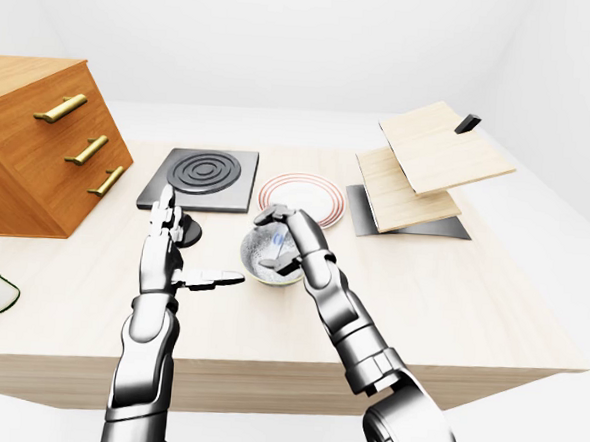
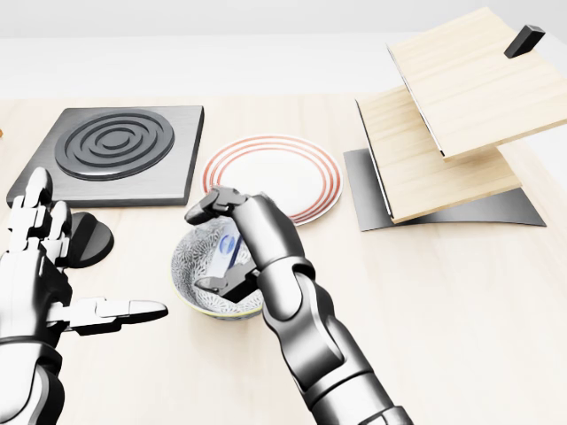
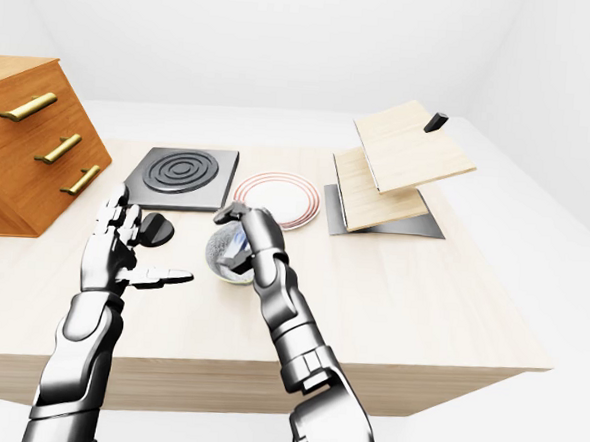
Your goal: Pick up the cream cheese and put it in the bowl.
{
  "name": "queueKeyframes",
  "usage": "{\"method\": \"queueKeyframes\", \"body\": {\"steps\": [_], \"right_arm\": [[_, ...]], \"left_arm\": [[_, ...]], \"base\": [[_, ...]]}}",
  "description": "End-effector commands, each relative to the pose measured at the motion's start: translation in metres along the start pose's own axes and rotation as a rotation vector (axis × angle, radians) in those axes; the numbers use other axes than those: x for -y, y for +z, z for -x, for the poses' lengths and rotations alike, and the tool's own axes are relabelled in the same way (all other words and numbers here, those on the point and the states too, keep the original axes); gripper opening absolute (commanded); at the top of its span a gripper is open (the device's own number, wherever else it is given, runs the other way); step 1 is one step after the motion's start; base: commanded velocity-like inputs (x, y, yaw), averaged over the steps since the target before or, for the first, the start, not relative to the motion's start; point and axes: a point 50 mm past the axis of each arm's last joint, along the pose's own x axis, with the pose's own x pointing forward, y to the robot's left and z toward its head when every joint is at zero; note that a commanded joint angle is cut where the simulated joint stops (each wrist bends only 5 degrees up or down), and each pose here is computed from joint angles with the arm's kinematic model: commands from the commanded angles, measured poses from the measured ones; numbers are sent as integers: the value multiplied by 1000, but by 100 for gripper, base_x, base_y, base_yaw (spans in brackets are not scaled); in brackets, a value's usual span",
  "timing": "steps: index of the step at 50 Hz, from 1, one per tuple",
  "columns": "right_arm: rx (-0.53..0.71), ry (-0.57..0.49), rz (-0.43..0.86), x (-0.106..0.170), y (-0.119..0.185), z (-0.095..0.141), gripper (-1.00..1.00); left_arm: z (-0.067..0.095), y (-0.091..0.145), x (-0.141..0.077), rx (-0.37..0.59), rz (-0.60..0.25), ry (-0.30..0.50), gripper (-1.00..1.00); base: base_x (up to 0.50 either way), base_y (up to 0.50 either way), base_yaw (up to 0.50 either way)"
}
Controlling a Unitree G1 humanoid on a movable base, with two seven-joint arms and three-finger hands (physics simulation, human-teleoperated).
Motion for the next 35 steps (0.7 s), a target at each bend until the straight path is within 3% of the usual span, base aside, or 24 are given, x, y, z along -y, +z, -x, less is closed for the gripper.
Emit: {"method": "queueKeyframes", "body": {"steps": [1, 13, 26, 35], "right_arm": [[45, 5, -118, -3, 11, 7, 100], [99, -22, -130, 7, 23, 7, 100], [305, -96, -143, 40, 60, 26, 100], [299, -202, -205, 72, 45, 35, 100]], "left_arm": [[3, 2, 8, 11, 11, -74, 100], [3, 3, 7, 15, 13, -72, 100], [4, 4, 7, 17, 12, -72, 100], [6, 7, 7, 31, 16, -73, 100]], "base": [[0, 0, 0], [0, 0, 0], [0, 0, 0], [0, 0, 0]]}}
